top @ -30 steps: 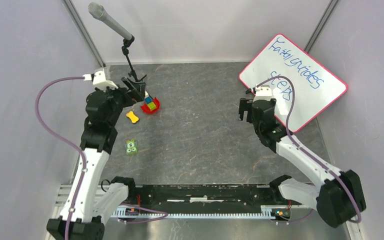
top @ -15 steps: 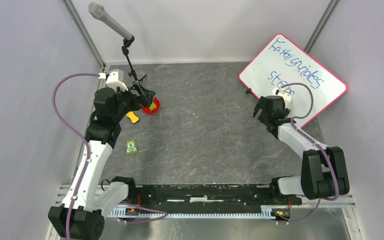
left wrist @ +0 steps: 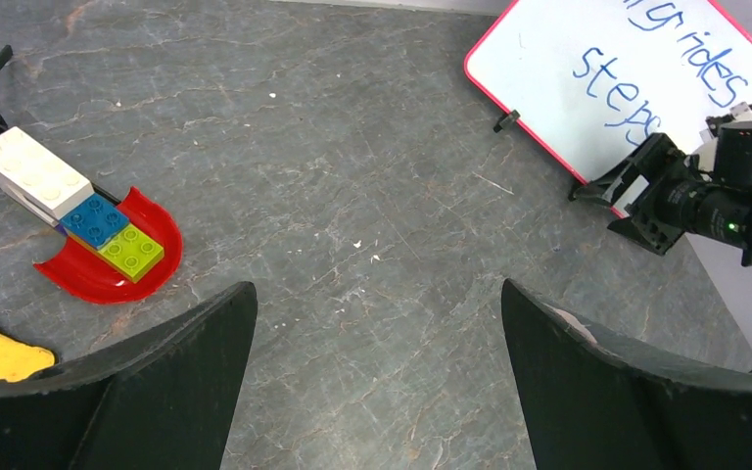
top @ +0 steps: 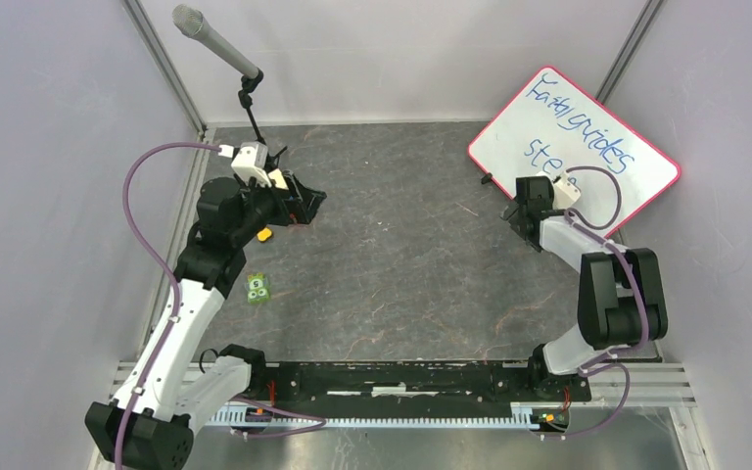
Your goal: Erase the whiteboard
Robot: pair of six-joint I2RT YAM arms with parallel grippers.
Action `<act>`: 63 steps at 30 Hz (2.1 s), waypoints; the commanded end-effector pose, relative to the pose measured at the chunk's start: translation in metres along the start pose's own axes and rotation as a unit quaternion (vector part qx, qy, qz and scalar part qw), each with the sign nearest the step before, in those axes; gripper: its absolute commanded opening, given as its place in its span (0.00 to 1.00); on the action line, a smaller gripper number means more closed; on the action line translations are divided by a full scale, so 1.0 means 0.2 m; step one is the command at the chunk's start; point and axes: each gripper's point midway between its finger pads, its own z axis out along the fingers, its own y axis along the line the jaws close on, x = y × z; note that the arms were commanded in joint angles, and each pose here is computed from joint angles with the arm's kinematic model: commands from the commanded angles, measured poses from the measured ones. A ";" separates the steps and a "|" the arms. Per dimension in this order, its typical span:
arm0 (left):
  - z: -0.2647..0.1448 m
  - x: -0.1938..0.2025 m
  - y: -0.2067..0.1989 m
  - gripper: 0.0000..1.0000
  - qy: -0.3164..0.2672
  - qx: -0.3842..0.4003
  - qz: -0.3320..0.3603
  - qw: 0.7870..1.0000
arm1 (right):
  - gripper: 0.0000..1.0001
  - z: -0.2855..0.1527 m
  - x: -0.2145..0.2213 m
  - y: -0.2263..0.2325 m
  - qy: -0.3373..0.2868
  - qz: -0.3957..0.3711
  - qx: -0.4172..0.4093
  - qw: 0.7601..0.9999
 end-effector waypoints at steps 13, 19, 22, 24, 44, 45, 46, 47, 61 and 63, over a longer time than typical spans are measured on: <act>-0.03 -0.03 -0.04 1.00 -0.017 0.003 0.042 0.999 | 0.70 0.16 -0.09 0.00 -0.048 0.064 0.087 0.993; -0.03 -0.02 -0.04 1.00 -0.015 0.002 0.043 0.999 | 0.66 0.21 -0.10 0.00 -0.060 0.068 0.101 0.991; -0.02 -0.02 -0.03 1.00 -0.013 0.002 0.043 0.999 | 0.65 0.24 -0.09 0.00 -0.060 0.068 0.110 0.990; -0.02 -0.01 -0.03 1.00 -0.011 0.002 0.042 0.999 | 0.65 0.25 -0.09 0.01 -0.057 0.069 0.113 0.989; -0.02 -0.01 -0.03 1.00 -0.012 0.000 0.044 0.999 | 0.13 0.27 0.03 -0.04 -0.027 0.058 0.117 0.991; -0.02 -0.01 -0.03 1.00 -0.013 0.000 0.044 0.999 | 0.11 0.26 0.03 -0.05 -0.028 0.054 0.116 0.991; -0.02 -0.01 -0.03 1.00 -0.012 0.000 0.044 0.999 | 0.09 0.25 0.04 -0.06 -0.027 0.051 0.118 0.991; -0.02 -0.01 -0.03 1.00 -0.012 0.000 0.044 0.999 | 0.06 0.25 0.04 -0.07 -0.027 0.048 0.118 0.992; -0.02 -0.01 -0.03 1.00 -0.012 0.001 0.043 0.999 | 0.00 0.11 0.22 -0.11 0.000 -0.058 0.067 0.996; -0.02 -0.01 -0.03 1.00 -0.012 0.002 0.042 0.999 | 0.00 0.08 0.26 -0.14 0.006 -0.064 0.058 0.996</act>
